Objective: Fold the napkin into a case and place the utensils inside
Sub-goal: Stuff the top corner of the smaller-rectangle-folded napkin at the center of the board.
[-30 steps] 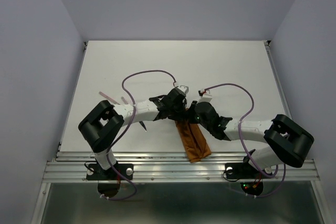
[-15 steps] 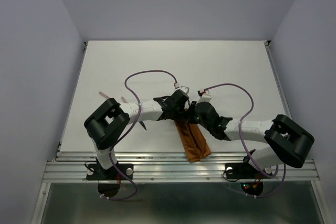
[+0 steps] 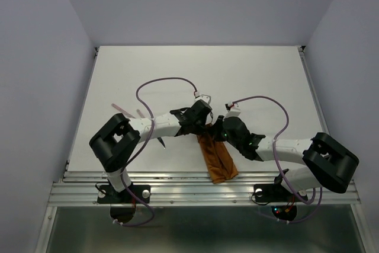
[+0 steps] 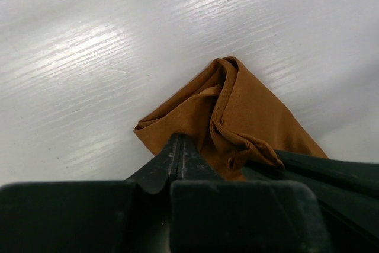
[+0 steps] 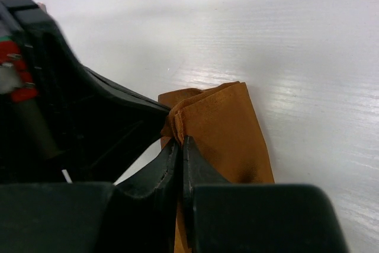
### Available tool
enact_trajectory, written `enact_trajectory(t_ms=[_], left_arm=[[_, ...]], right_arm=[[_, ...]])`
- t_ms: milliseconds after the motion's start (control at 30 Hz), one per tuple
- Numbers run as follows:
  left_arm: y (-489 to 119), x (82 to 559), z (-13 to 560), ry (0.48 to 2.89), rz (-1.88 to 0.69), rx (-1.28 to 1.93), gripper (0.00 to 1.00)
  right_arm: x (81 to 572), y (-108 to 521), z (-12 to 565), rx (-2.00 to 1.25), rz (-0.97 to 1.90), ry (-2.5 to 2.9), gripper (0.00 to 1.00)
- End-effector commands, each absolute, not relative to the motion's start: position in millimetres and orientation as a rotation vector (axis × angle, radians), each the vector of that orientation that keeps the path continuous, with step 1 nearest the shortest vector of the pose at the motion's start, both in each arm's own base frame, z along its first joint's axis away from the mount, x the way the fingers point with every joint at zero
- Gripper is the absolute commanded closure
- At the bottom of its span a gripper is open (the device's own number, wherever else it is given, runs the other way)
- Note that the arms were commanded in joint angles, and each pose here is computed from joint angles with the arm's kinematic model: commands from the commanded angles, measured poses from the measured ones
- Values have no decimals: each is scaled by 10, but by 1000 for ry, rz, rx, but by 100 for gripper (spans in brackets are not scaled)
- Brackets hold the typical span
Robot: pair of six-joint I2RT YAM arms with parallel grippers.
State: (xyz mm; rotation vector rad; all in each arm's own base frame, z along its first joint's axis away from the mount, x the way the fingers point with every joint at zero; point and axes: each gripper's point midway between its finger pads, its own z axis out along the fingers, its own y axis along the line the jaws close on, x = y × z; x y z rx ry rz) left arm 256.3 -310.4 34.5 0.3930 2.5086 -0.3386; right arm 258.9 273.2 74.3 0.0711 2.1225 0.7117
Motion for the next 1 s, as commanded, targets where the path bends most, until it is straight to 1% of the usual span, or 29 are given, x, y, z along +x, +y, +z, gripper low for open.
enact_trajectory(t_ms=[0,200,233,267,300,400,433,500,667,767,800,967], left_arm=[[-3104,2576,699,2429,-402,356,100],[-3012,2521,696,2430,-389,351,100],[-3004,2510,686,2431,-383,351,82],[-2972,2522,698,2417,-362,338,73],[-2962,2488,690,2414,-354,340,67],[-2973,2441,725,2390,-373,359,55],[-2998,2405,725,2384,-382,380,48],[-3038,2364,726,2372,-402,426,37],[-3090,2302,692,2365,-392,468,38],[-3151,2294,688,2358,-398,487,42],[-3173,2302,697,2353,-401,491,46],[-3230,2331,618,2357,-358,528,53]], right_arm=[[2615,2725,866,94,752,2072,99],[2608,2717,850,97,751,2077,99],[2607,2717,839,96,748,2080,99],[2607,2717,839,96,748,2080,99],[2612,2718,851,98,749,2076,99],[2617,2720,863,98,749,2073,99],[2618,2719,868,96,749,2071,99],[2621,2728,875,96,752,2070,99],[2636,2745,899,95,754,2066,99],[2646,2755,915,92,755,2063,99],[2652,2762,928,94,758,2061,99],[2655,2766,910,93,753,2066,99]])
